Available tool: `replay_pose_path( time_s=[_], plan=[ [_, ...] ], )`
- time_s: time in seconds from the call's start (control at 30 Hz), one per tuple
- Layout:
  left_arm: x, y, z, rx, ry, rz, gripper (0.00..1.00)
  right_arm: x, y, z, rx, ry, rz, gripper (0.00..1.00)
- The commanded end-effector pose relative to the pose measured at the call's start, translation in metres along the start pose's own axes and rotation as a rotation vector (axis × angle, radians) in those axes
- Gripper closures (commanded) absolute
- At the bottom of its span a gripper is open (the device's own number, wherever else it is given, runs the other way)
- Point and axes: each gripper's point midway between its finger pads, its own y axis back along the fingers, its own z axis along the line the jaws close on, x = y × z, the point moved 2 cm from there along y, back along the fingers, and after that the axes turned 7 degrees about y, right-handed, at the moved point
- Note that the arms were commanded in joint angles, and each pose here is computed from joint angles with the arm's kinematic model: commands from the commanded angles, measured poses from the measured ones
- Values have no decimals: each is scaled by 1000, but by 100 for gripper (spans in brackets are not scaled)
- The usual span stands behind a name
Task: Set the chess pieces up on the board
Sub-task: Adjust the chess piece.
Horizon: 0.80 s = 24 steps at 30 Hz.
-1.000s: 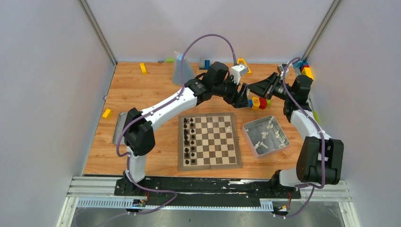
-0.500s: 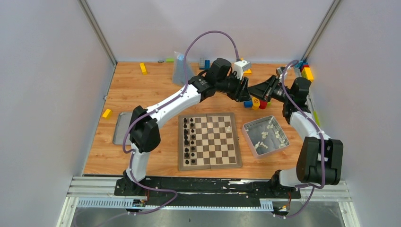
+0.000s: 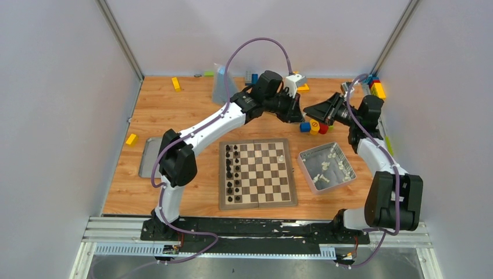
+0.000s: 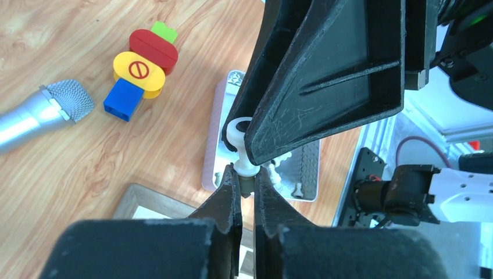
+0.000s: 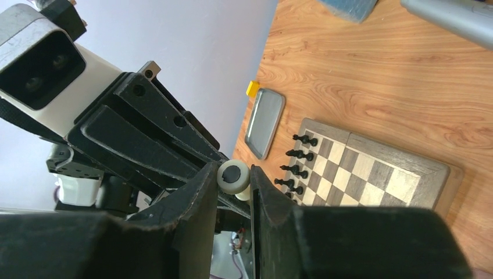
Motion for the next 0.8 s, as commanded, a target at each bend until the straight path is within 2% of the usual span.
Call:
replay_pose_path(
  time_s=[0.0,0.13,0.2,0.27,0.47,0.63,0.77],
  plan=[
    [-12,19,-13,22,-121,-27,100,1,5,16,-10,145,13,75],
    [2,38,-14,12,-245,52,100,5,10,21,-9,291,55,50],
    [10,48,-13,-3,-316,99,100,8,13,23,-5,348,77,44],
    [18,60,-9,-29,-382,134,100,10,16,24,1,409,91,42],
    [38,85,-4,-110,-531,197,100,22,19,21,2,437,152,40],
    [53,89,-12,-169,-669,258,100,40,5,25,-66,427,243,35],
    [60,90,-12,-227,-723,295,100,53,-5,33,-118,436,295,34]
  ],
)
